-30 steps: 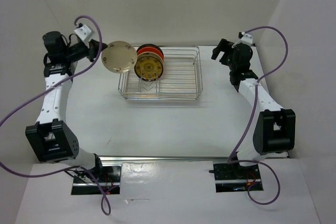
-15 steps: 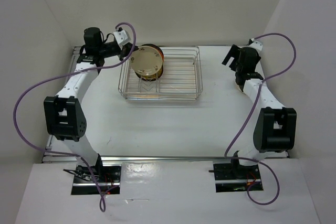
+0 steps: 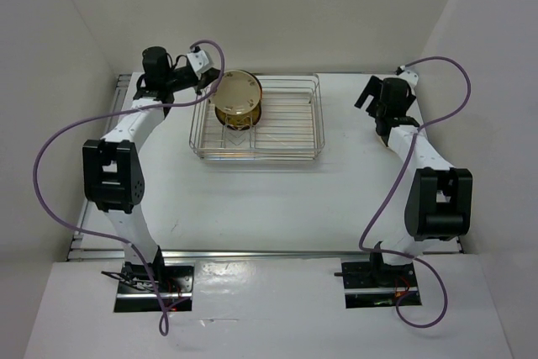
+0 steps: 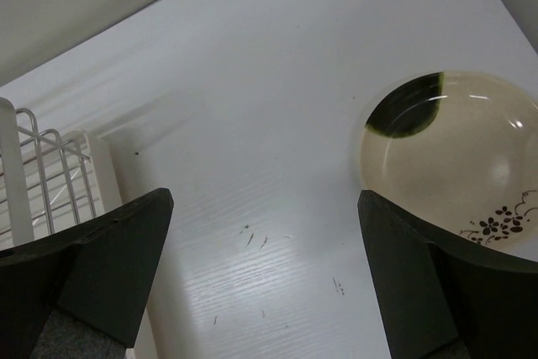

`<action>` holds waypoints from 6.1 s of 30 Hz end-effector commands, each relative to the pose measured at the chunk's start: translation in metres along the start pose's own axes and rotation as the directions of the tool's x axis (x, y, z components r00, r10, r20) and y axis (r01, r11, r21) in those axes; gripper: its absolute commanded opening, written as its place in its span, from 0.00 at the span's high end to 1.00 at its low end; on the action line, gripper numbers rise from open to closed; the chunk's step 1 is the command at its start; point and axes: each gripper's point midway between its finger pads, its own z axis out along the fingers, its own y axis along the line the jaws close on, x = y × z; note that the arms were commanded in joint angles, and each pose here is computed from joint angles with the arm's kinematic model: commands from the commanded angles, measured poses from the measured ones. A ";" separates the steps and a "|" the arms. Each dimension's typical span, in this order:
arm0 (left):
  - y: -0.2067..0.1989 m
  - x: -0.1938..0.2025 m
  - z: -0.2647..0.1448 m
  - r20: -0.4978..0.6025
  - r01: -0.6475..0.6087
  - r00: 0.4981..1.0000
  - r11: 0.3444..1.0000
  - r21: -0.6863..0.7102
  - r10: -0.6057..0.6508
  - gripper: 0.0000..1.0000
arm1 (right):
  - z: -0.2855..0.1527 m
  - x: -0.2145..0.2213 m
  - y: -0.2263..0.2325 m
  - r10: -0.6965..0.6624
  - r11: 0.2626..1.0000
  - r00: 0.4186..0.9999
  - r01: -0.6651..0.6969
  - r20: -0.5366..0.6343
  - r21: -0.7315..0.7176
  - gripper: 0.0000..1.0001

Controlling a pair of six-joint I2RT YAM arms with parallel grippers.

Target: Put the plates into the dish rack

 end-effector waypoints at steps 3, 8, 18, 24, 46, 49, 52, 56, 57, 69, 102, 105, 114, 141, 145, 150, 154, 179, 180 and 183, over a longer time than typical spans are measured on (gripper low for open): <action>0.015 -0.024 0.007 0.093 -0.133 0.987 0.991 0.002 0.132 1.00 | 0.002 0.005 -0.015 0.005 0.998 1.000 -0.004 -0.009 0.070 0.01; -0.004 0.003 0.010 0.056 -0.117 0.992 0.992 0.039 0.115 1.00 | -0.004 -0.001 -0.022 0.003 0.994 1.000 -0.004 0.009 0.109 0.01; -0.026 0.026 0.005 -0.009 -0.084 0.996 0.994 0.066 0.085 1.00 | -0.019 0.052 -0.082 0.186 0.956 0.973 -0.147 -0.137 0.254 0.01; -0.036 0.030 -0.003 -0.037 -0.058 0.998 0.996 0.061 0.060 1.00 | -0.034 0.067 -0.095 0.236 0.937 0.964 -0.193 -0.122 0.290 0.01; -0.044 0.019 -0.024 -0.088 -0.047 0.995 0.999 -0.003 0.046 0.61 | -0.033 0.090 -0.138 0.384 0.847 0.921 -0.324 -0.064 0.421 0.01; -0.043 0.008 -0.027 -0.077 -0.038 0.996 0.999 -0.013 0.037 0.34 | -0.025 0.077 -0.143 0.382 0.837 0.924 -0.334 -0.028 0.433 0.01; -0.042 -0.006 -0.029 -0.049 -0.033 0.998 0.999 -0.021 0.032 0.28 | -0.017 0.080 -0.145 0.397 0.824 0.917 -0.343 -0.026 0.451 0.01; -0.040 -0.027 -0.032 0.013 0.012 1.000 1.000 -0.024 -0.012 0.22 | -0.012 0.083 -0.152 0.442 0.779 0.896 -0.407 0.043 0.477 0.01; -0.041 -0.031 -0.033 0.022 0.011 1.000 1.000 -0.028 -0.010 0.21 | -0.010 0.086 -0.152 0.450 0.775 0.892 -0.418 0.050 0.474 0.01; -0.041 -0.050 -0.048 0.050 -0.033 0.998 0.993 -0.109 0.039 0.20 | 0.028 0.115 -0.164 0.532 0.675 0.845 -0.466 0.061 0.572 0.02; -0.031 -0.095 -0.081 0.083 -0.017 0.996 0.958 -0.286 0.043 0.17 | 0.054 0.009 -0.053 0.281 0.951 0.957 -0.288 0.078 0.112 1.00; -0.033 -0.099 -0.082 0.081 0.015 0.997 0.960 -0.278 0.008 0.15 | 0.049 -0.045 -0.009 0.131 0.987 0.982 -0.116 0.137 -0.113 1.00; -0.029 -0.113 -0.091 0.123 0.167 0.983 0.934 -0.314 -0.135 0.04 | -0.032 -0.179 0.081 -0.109 0.845 0.860 0.344 0.498 -0.410 1.00; 0.000 -0.019 -0.170 0.280 0.708 0.656 0.443 -0.550 -0.701 0.00 | -0.142 -0.021 0.348 -0.168 0.171 0.669 0.743 0.724 -0.647 1.00; 0.002 -0.011 -0.174 0.276 0.702 0.654 0.428 -0.569 -0.705 0.00 | -0.150 -0.009 0.366 -0.163 0.188 0.613 0.789 0.773 -0.586 1.00; 0.005 -0.011 -0.174 0.271 0.695 0.661 0.435 -0.572 -0.700 0.00 | -0.139 0.011 0.372 -0.192 0.198 0.611 0.790 0.768 -0.580 1.00; 0.007 -0.006 -0.176 0.272 0.696 0.656 0.425 -0.579 -0.704 0.00 | -0.135 0.025 0.371 -0.208 0.212 0.608 0.793 0.766 -0.572 1.00; 0.003 0.011 -0.175 0.276 0.714 0.630 0.401 -0.574 -0.725 0.00 | -0.117 0.096 0.344 -0.380 0.276 0.604 0.797 0.701 -0.537 1.00; 0.001 0.010 -0.176 0.277 0.713 0.631 0.402 -0.574 -0.724 0.00 | -0.116 0.100 0.343 -0.388 0.275 0.612 0.790 0.689 -0.547 0.97; 0.007 0.013 -0.183 0.283 0.693 0.636 0.371 -0.618 -0.718 0.00 | -0.121 0.101 0.339 -0.411 0.282 0.652 0.756 0.637 -0.591 0.50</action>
